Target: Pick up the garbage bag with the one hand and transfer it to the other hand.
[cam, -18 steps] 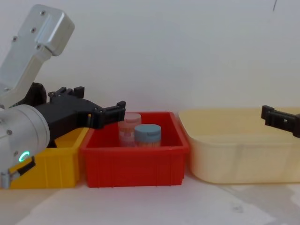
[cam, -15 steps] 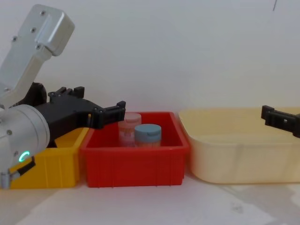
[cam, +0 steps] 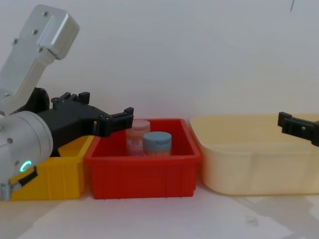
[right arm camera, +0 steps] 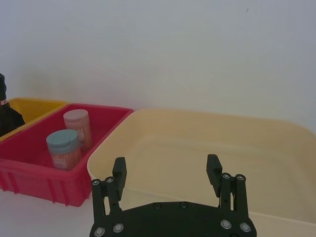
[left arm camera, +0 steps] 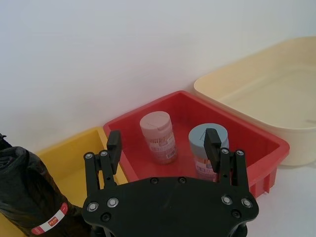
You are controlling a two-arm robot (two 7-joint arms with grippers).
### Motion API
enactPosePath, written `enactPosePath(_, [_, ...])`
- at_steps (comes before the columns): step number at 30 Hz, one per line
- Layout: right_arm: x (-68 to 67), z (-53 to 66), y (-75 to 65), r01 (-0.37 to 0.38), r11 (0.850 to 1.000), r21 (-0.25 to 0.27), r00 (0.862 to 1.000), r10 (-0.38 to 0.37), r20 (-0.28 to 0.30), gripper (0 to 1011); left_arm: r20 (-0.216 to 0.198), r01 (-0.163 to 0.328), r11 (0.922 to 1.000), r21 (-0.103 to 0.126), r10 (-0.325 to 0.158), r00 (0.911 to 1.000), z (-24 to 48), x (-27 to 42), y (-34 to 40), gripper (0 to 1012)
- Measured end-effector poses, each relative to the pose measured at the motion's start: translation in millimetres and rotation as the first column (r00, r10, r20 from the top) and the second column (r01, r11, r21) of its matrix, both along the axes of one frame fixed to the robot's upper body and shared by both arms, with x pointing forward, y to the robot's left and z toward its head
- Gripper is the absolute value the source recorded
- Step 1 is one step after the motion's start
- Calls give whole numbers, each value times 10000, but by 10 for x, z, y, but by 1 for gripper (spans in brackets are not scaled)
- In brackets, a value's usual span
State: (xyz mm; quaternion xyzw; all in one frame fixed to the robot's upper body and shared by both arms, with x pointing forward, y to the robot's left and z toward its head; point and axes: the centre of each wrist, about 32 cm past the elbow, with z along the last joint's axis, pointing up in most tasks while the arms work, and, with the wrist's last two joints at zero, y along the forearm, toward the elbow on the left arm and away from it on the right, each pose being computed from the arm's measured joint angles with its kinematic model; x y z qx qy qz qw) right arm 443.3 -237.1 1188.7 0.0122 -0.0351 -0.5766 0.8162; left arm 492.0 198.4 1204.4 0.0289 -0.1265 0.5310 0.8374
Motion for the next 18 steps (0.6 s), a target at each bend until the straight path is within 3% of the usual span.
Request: enactPosePath(18, [0,0,0,0,10000,0,10000,0,0,1000,0,0,10000,0,0,10000,0,0,0,1001])
